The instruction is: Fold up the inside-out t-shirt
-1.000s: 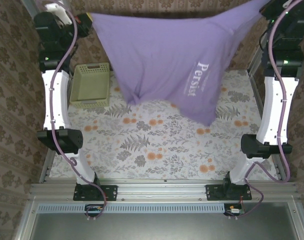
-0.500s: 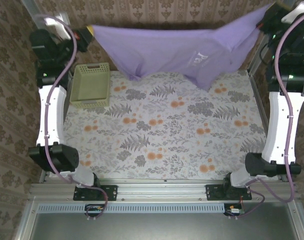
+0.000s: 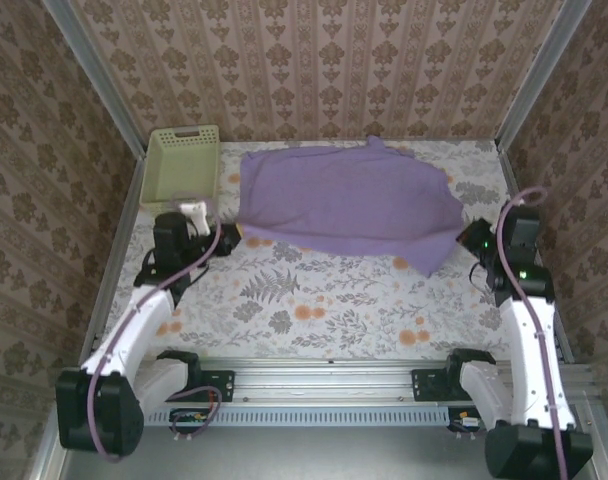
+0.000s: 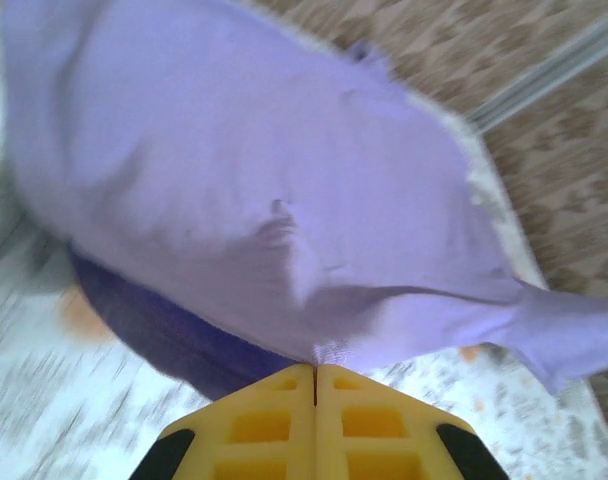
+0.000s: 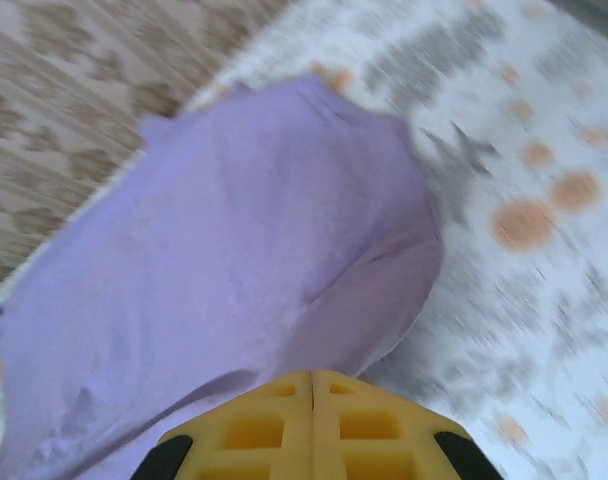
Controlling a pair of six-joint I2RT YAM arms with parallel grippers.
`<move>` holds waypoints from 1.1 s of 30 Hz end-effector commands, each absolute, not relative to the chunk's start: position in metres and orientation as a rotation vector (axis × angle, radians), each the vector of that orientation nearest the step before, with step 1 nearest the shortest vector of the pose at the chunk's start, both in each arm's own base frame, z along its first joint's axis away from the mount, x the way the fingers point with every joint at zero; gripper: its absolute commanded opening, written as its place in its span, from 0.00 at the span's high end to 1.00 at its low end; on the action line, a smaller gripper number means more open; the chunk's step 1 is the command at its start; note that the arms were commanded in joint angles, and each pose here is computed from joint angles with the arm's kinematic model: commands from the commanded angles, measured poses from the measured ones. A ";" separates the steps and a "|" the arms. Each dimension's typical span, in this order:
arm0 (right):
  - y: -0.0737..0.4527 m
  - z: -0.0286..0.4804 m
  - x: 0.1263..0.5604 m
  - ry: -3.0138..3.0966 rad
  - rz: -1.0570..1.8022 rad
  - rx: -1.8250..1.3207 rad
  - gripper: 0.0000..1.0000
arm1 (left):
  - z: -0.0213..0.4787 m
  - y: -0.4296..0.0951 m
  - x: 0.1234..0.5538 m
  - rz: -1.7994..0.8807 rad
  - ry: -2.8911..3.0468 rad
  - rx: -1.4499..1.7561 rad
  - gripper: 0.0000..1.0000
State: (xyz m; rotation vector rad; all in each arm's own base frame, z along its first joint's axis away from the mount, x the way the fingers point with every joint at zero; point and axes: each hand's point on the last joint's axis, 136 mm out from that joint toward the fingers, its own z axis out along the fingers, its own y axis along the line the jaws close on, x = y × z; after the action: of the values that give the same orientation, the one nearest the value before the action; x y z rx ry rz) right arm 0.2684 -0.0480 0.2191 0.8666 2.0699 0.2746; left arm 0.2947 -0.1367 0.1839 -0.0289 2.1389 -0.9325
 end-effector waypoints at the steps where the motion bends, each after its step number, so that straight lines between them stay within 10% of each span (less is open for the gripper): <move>1: -0.061 0.190 0.226 2.062 0.219 1.054 1.00 | 0.155 -0.112 0.272 -0.824 2.203 -0.187 1.00; 22: -0.079 0.179 0.106 1.836 0.004 1.432 0.99 | 0.082 -0.086 0.179 -0.798 2.373 -0.539 0.99; 27: -0.084 0.201 0.107 1.778 -0.011 1.401 0.36 | 0.116 -0.095 0.182 -0.897 2.275 -0.495 0.59; 33: -0.090 0.256 0.129 1.694 0.014 1.257 0.18 | 0.198 -0.081 0.202 -0.797 2.098 -0.416 0.39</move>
State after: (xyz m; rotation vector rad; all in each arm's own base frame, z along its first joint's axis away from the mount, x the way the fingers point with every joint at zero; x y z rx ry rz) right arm 0.1182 -0.0845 0.2265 1.3418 1.7455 0.0230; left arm 0.1911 -0.0869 0.1577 -0.4637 2.2011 -0.8410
